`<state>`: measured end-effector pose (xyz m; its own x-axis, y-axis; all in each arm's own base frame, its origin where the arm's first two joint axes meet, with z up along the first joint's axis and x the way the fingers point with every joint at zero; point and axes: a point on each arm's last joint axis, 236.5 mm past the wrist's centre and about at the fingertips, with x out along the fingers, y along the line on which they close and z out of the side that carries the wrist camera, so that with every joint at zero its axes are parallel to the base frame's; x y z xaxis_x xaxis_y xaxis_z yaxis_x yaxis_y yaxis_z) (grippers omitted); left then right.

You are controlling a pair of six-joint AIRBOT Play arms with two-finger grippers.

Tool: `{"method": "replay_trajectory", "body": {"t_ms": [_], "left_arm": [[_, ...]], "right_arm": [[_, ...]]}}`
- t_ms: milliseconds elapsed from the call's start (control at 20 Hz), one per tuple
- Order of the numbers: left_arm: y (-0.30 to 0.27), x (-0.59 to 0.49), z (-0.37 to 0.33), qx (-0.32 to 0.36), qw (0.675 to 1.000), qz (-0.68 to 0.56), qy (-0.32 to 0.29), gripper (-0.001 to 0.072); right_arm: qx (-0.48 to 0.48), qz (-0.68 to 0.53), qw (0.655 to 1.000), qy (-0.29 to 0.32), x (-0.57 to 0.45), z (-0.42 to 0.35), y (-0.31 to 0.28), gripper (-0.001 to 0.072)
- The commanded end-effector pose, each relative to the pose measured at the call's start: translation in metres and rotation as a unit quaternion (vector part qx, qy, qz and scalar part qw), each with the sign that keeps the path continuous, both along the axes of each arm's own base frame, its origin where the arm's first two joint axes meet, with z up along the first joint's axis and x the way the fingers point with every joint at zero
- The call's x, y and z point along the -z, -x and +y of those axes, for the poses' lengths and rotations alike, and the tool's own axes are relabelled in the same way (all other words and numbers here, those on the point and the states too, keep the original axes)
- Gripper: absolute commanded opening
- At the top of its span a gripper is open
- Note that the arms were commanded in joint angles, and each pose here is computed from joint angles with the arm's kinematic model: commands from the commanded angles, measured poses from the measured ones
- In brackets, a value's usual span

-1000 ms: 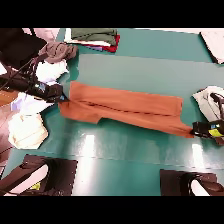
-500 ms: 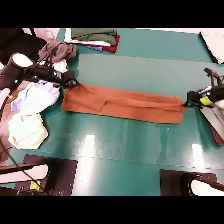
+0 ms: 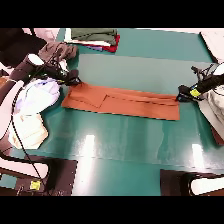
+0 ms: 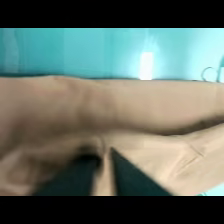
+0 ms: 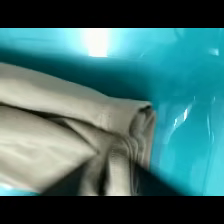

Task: Fold the shirts.

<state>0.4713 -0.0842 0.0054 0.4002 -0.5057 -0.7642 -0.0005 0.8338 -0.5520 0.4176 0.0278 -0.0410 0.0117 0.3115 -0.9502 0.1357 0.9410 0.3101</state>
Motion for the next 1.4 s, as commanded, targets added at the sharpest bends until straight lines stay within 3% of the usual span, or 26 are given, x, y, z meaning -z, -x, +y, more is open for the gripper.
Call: {"method": "replay_trajectory", "body": {"t_ms": [0,200,450,800,850,900,950,1250,1300,1350], "left_arm": [[0.004,0.004,0.004,0.008,1.0,0.012,-0.003,0.0685],[0.02,-0.021,0.034,0.015,0.999,0.047,-0.01,0.0684],[0.021,-0.062,0.016,0.033,0.998,0.044,0.029,0.0684],[0.038,-0.066,-0.033,0.071,0.993,0.074,0.055,0.0684],[0.039,-0.066,-0.041,0.074,0.993,0.075,0.056,0.0587],[0.039,-0.067,-0.049,0.08,0.993,0.073,0.055,0.0262],[0.04,-0.067,-0.057,0.095,0.992,0.065,0.053,0.004],[0.043,-0.069,-0.095,0.128,0.99,0.046,0.048,0.0028],[0.045,-0.069,-0.1,0.132,0.989,0.046,0.049,0.0028],[0.045,-0.07,-0.101,0.133,0.989,0.046,0.05,0.0028]], "right_arm": [[0.01,0.002,1.0,-0.002,-0.002,-0.01,-0.001,0.0697],[0.022,-0.007,1.0,-0.016,-0.033,-0.037,0.023,0.0715],[0.034,-0.043,0.981,-0.185,-0.025,-0.009,0.035,0.0716],[0.046,-0.035,0.98,-0.192,0.021,-0.016,0.013,0.0714],[0.045,-0.032,0.98,-0.193,0.025,-0.015,0.012,0.0713],[0.043,-0.028,0.98,-0.193,0.029,-0.012,0.014,0.0712],[0.041,-0.023,0.98,-0.193,0.035,-0.007,0.017,0.0712],[-0.016,-0.01,0.981,-0.194,0.046,0.032,0.031,0.0704],[-0.019,-0.013,0.981,-0.192,0.045,0.035,0.031,0.0667],[-0.018,-0.017,0.982,-0.19,0.042,0.034,0.03,0.055]]}}
